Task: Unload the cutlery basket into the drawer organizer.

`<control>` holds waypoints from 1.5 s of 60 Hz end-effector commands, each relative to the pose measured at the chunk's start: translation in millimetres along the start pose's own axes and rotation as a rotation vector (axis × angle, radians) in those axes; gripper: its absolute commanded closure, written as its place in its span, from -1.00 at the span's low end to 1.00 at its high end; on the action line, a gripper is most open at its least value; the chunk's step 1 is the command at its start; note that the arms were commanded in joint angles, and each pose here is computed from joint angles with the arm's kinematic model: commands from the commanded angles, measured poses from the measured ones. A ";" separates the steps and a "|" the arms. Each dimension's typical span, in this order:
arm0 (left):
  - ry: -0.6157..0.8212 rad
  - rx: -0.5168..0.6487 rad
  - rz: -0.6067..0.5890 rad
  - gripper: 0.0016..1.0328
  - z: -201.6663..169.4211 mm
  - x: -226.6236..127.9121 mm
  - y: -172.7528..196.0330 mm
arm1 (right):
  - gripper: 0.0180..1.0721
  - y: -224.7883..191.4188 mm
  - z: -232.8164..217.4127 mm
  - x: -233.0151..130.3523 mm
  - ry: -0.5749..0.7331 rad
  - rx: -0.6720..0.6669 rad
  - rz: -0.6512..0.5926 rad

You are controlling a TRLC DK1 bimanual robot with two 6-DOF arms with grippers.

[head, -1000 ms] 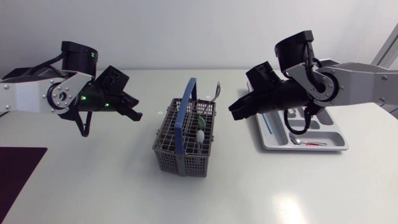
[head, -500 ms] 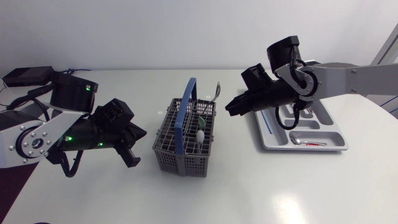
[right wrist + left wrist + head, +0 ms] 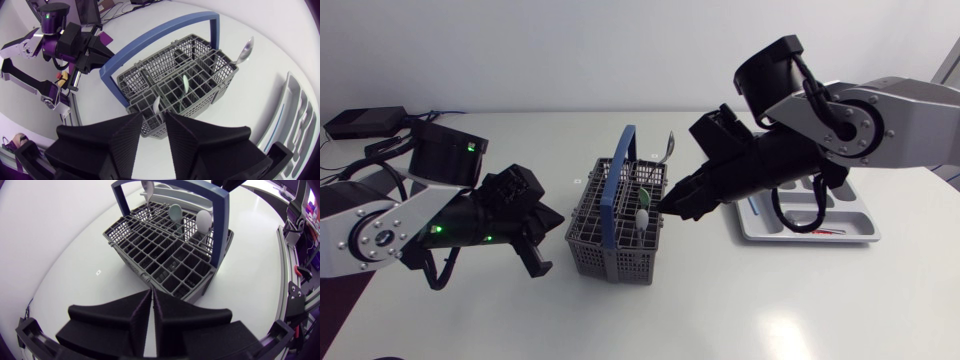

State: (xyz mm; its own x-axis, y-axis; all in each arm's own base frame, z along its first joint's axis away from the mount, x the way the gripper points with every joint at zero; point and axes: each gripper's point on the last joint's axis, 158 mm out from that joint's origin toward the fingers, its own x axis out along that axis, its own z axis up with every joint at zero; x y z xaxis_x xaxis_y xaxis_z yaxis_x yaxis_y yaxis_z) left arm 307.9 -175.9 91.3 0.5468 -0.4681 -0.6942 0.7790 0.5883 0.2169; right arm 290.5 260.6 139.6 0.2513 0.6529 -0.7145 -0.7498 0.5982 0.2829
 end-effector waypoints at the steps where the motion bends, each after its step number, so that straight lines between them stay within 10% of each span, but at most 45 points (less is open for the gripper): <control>1: 0.010 0.003 -0.010 0.71 -6.5 -1.8 -7.2 | 0.22 6.9 -4.5 9.3 0.036 0.034 0.024; 42: 0.013 0.002 -0.002 0.71 -11.1 -5.0 -6.8 | 0.23 2.2 -4.5 52.0 0.119 0.037 0.018; 57: 0.010 0.004 0.000 0.71 -10.9 -5.9 -6.3 | 0.89 -2.6 -4.1 62.6 0.131 0.035 0.007; 90: 0.009 0.006 -0.004 0.71 -7.7 -6.5 -8.5 | 0.89 17.3 24.5 15.5 0.035 0.020 0.032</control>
State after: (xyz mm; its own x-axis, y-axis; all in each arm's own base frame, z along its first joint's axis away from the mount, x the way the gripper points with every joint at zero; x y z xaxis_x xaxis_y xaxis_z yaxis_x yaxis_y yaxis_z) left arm 301.1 -174.5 94.2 0.5503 -0.4719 -0.6888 0.7795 0.5860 0.2213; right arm 292.9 293.6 127.3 0.1756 0.6366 -0.7510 -0.7481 0.5822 0.3185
